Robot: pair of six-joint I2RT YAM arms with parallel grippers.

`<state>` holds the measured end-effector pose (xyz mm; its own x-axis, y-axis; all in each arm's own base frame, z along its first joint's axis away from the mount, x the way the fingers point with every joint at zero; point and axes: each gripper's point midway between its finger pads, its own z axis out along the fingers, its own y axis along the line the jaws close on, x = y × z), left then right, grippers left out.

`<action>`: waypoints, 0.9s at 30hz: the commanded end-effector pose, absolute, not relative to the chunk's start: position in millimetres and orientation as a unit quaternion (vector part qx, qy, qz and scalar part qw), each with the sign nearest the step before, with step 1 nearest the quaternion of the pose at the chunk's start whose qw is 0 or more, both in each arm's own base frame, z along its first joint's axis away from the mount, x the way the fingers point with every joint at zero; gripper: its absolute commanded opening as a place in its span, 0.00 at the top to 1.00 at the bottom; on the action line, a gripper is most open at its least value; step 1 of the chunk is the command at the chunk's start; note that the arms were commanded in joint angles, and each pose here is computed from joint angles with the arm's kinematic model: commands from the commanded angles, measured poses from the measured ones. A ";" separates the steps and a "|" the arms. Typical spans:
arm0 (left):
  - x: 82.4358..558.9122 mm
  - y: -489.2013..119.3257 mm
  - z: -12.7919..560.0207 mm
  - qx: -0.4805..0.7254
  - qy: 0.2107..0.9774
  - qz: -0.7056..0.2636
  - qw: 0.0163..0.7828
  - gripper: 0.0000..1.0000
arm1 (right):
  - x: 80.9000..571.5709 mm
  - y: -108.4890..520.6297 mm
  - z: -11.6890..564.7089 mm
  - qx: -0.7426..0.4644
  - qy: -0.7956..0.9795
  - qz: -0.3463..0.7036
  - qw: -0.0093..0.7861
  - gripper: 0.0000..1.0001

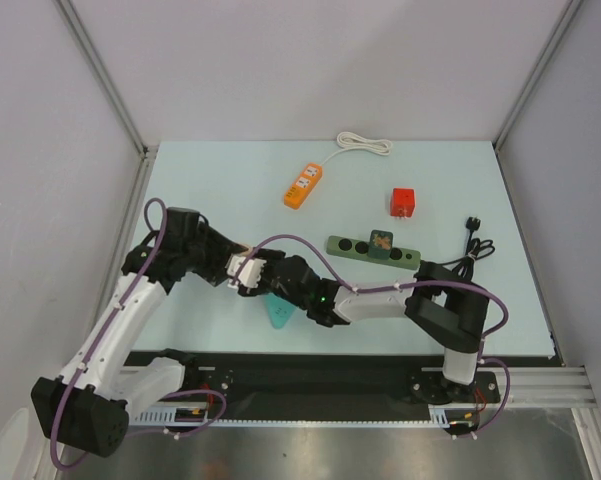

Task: Insert the plug

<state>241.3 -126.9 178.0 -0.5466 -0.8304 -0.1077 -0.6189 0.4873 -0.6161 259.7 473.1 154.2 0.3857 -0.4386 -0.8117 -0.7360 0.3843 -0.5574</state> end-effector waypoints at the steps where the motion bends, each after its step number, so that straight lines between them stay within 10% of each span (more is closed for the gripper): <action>1: 242.0 -146.7 188.9 -0.382 0.847 -0.316 0.193 0.46 | 241.2 480.3 212.9 -0.514 0.502 0.189 0.670 1.00; 6: 241.0 -146.0 200.6 -0.365 0.846 -0.325 0.213 0.06 | 238.5 466.7 229.5 -0.501 0.507 0.216 0.667 1.00; 27: 245.1 -154.8 219.6 -0.241 0.873 -0.342 0.249 0.01 | 202.7 405.6 219.7 -0.502 0.601 0.235 0.576 1.00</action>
<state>238.0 -146.9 200.2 -0.7113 -0.6784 -0.1838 -0.3984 0.6046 -0.6897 210.7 411.6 186.5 0.1789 -0.4134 -0.8928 -0.8782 0.3420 -0.3343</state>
